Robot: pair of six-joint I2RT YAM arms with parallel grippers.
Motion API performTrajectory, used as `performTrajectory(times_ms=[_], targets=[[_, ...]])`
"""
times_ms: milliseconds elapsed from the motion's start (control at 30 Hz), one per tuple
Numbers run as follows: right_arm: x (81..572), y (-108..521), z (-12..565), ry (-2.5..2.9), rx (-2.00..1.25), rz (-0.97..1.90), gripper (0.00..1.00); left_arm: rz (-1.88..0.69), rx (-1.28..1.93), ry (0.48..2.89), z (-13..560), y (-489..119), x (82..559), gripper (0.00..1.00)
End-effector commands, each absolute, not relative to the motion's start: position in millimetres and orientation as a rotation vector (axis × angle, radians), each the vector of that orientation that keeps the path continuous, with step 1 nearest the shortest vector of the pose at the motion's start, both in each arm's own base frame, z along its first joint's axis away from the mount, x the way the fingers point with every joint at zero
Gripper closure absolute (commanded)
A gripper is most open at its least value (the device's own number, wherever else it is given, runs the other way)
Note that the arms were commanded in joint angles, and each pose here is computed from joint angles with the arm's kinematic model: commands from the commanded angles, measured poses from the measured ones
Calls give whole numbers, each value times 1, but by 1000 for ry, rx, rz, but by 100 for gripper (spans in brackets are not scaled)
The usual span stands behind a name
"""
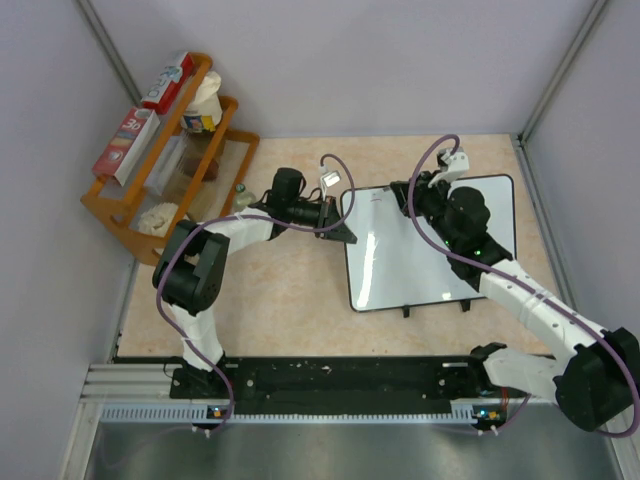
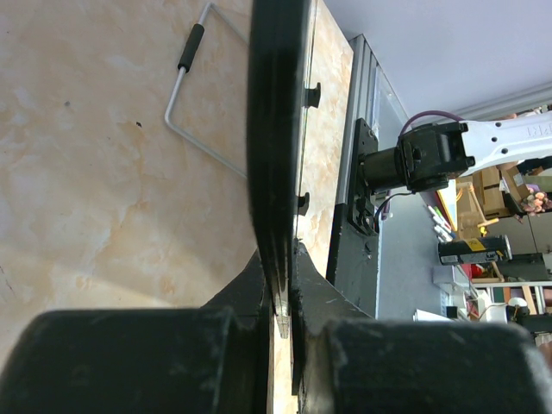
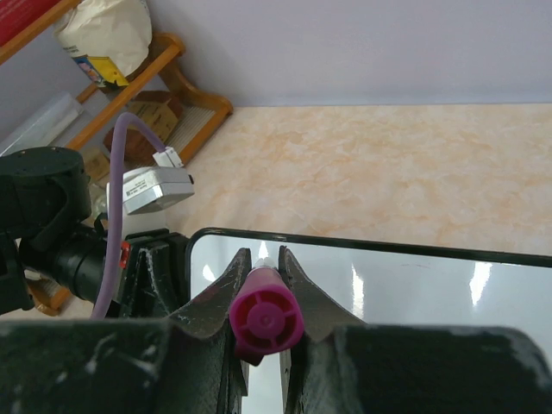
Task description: Write a sentence on the whiteboard
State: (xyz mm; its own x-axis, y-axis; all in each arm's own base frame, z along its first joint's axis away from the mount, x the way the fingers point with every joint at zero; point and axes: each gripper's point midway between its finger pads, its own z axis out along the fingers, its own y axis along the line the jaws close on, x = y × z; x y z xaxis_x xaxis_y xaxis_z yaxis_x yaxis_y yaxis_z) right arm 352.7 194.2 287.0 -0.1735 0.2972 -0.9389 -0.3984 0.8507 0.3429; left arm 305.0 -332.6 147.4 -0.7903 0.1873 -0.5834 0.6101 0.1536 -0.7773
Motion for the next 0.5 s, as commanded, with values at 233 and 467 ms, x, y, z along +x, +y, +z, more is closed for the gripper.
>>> performTrajectory(times_ms=[233,467], targets=[[356,194,277,1640,-67,594,100,-1692,833,2087,139,-339,294,100],[355,190,263,1670,-58,573,100,-1693,830,2092,137,-338,292,100]])
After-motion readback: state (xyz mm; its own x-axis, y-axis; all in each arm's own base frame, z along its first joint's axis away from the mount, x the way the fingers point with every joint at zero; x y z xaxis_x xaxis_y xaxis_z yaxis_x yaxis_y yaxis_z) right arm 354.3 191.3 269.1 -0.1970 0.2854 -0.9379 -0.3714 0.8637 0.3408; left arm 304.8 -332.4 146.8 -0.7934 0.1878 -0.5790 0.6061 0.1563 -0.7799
